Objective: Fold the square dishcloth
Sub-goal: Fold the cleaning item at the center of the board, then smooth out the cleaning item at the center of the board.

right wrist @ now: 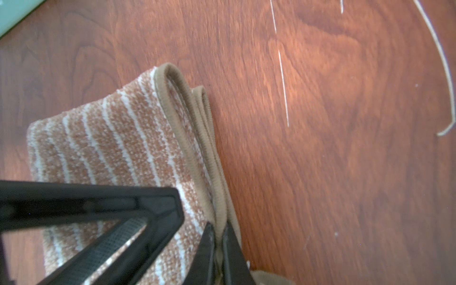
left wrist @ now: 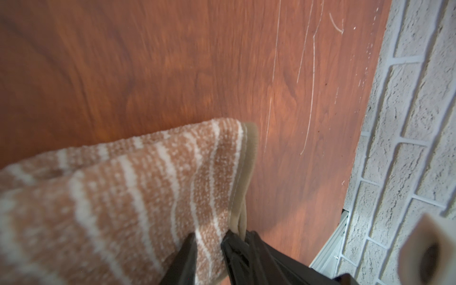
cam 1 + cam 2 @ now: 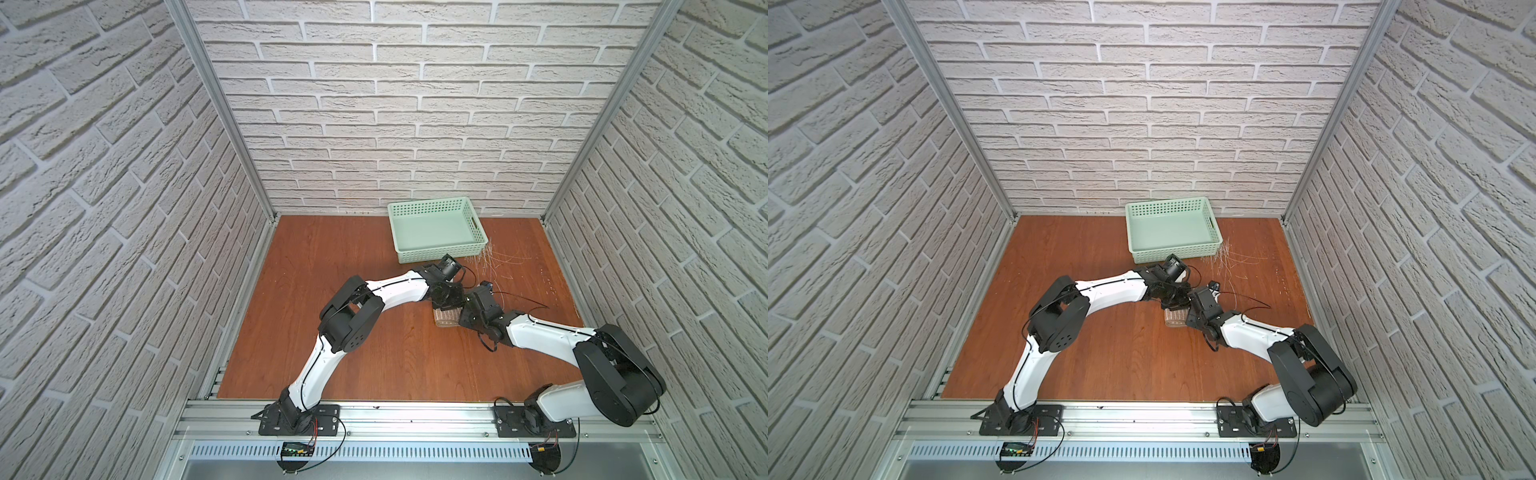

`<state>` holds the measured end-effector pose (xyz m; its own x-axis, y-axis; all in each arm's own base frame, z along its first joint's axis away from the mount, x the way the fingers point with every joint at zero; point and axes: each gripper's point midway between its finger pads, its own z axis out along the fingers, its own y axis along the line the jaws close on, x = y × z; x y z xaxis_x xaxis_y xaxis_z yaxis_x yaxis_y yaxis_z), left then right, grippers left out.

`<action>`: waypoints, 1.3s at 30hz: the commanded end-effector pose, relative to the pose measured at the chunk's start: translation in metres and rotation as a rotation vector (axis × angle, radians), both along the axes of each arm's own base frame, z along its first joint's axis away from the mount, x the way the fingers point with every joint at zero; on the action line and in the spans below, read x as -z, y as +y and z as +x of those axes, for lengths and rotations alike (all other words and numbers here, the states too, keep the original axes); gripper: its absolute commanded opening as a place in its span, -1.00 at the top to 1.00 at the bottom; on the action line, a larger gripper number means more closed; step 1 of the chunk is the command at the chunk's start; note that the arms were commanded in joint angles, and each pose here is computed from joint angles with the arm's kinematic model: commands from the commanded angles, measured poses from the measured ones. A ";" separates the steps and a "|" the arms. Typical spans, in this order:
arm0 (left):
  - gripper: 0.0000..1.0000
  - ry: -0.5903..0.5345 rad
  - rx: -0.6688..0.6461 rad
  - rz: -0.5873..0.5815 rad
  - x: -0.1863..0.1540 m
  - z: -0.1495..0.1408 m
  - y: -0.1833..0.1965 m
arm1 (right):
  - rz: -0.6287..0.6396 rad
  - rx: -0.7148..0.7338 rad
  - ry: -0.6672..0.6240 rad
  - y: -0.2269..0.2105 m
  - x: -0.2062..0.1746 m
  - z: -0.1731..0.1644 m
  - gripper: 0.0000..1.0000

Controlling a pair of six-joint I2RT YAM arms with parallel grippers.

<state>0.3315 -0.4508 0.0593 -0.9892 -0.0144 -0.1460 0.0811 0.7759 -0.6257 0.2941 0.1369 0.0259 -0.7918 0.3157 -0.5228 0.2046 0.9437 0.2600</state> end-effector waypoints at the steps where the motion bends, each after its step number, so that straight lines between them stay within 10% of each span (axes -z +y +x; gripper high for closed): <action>1: 0.27 -0.086 -0.055 -0.002 -0.036 0.016 0.020 | -0.014 0.019 -0.014 -0.002 -0.004 0.003 0.81; 20: 0.78 -0.013 -0.054 0.093 0.002 -0.031 0.051 | -0.010 0.019 -0.022 -0.003 -0.014 0.001 0.81; 39: 0.56 -0.015 -0.056 0.109 0.009 -0.032 0.066 | -0.087 0.073 0.003 -0.025 -0.033 -0.012 0.50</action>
